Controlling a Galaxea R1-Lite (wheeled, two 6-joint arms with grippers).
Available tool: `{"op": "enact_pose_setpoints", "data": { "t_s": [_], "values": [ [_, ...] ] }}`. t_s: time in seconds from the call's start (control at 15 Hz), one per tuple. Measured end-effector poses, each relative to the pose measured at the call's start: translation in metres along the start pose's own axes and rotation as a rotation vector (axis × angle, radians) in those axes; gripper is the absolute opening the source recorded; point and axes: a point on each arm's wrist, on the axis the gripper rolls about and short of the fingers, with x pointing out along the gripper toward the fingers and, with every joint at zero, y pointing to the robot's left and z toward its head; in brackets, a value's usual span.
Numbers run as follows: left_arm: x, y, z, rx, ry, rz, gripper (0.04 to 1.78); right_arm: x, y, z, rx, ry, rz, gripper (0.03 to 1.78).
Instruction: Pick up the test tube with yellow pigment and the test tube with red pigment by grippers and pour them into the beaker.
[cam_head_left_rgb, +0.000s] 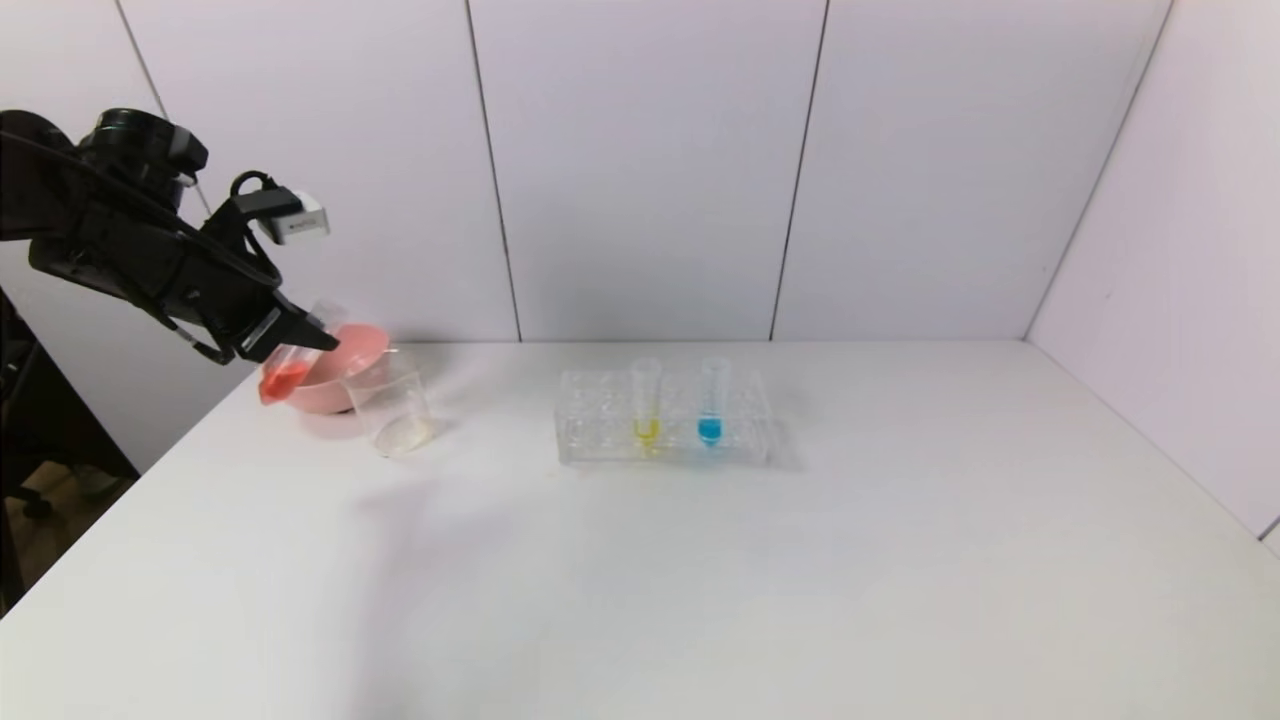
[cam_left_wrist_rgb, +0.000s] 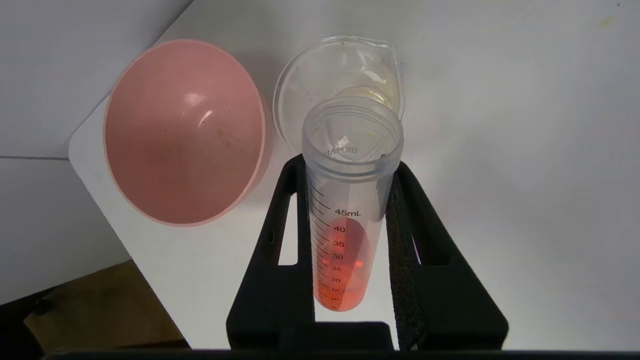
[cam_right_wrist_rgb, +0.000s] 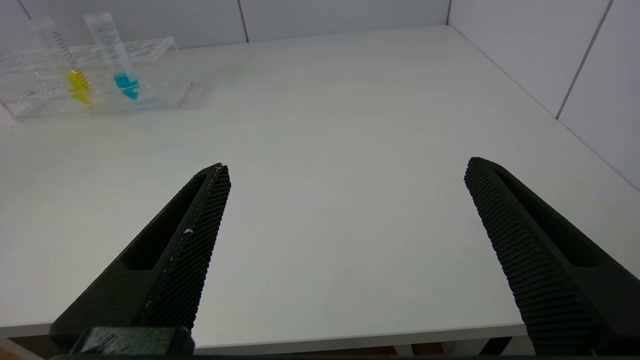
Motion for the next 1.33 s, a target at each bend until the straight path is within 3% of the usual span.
{"op": "enact_pose_setpoints", "data": {
  "t_s": [0.33,1.0,1.33],
  "values": [
    [0.017,0.009,-0.004,0.102,0.147,0.010,0.44,0.000,0.000,0.000,0.000,0.001,0.000,1.71],
    [0.030,-0.005,0.013,0.272,0.244,0.069,0.44,0.000,0.000,0.000,0.000,0.001,0.000,1.71],
    [0.042,-0.015,0.020,0.324,0.356,0.137,0.44,0.000,0.000,0.000,0.000,0.000,0.000,1.71]
  ]
}}
